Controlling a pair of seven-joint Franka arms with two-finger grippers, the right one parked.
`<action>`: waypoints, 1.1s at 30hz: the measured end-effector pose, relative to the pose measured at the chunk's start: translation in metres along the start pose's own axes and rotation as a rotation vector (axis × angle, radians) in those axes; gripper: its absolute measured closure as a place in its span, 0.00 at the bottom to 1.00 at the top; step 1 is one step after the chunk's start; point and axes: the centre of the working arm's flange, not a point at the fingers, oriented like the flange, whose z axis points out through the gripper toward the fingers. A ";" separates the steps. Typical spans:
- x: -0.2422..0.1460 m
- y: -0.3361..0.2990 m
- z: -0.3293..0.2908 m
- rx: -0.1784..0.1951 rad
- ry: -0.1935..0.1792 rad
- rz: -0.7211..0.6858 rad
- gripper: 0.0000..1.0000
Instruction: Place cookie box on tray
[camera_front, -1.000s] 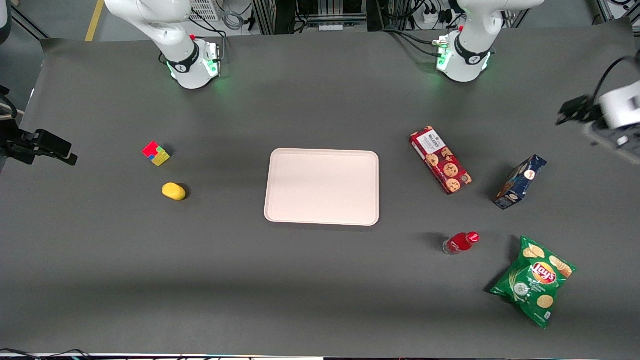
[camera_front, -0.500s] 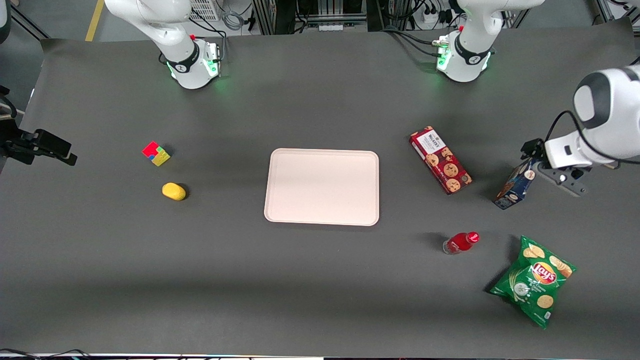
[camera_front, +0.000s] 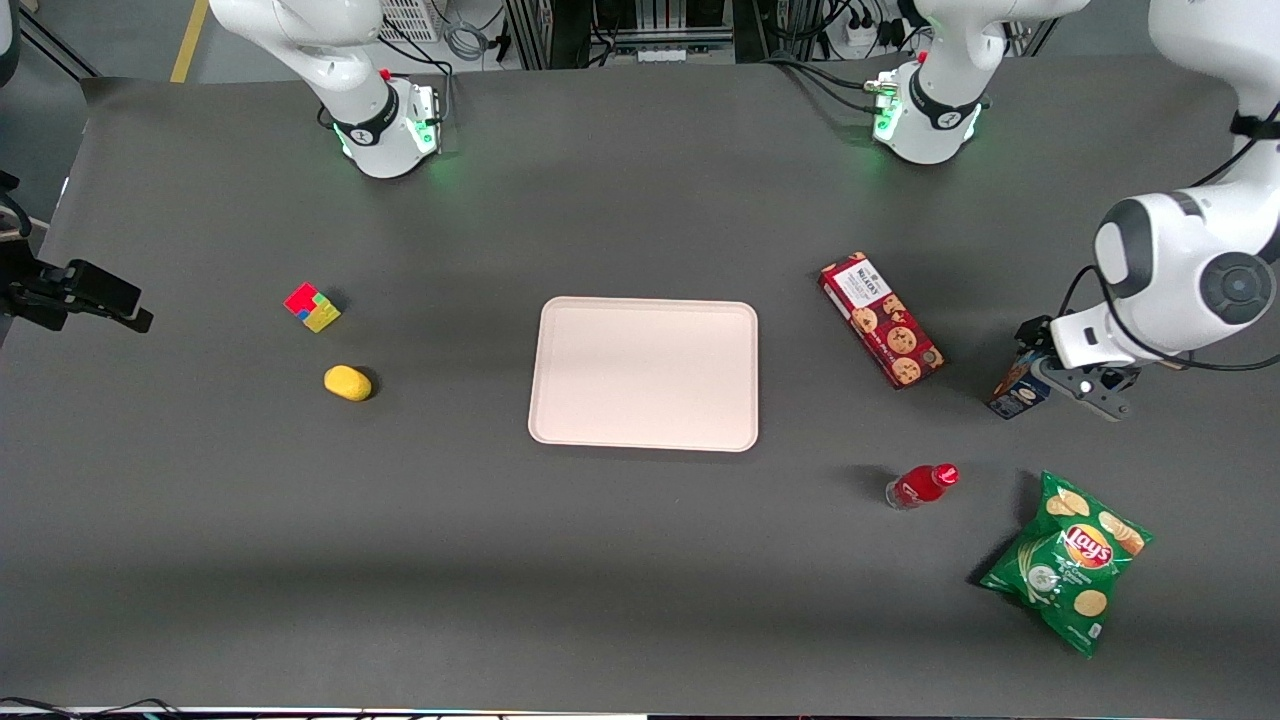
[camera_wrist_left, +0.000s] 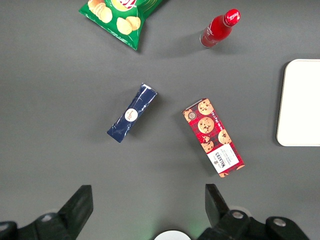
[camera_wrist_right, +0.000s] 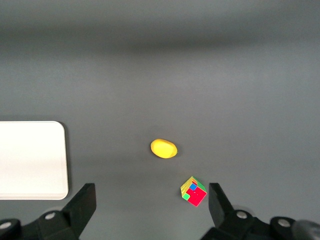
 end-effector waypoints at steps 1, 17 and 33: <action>0.002 -0.002 -0.009 -0.007 -0.007 -0.002 0.76; -0.004 -0.007 -0.299 -0.082 -0.042 -0.212 0.76; 0.046 0.169 -0.400 -0.137 -0.124 -0.471 0.76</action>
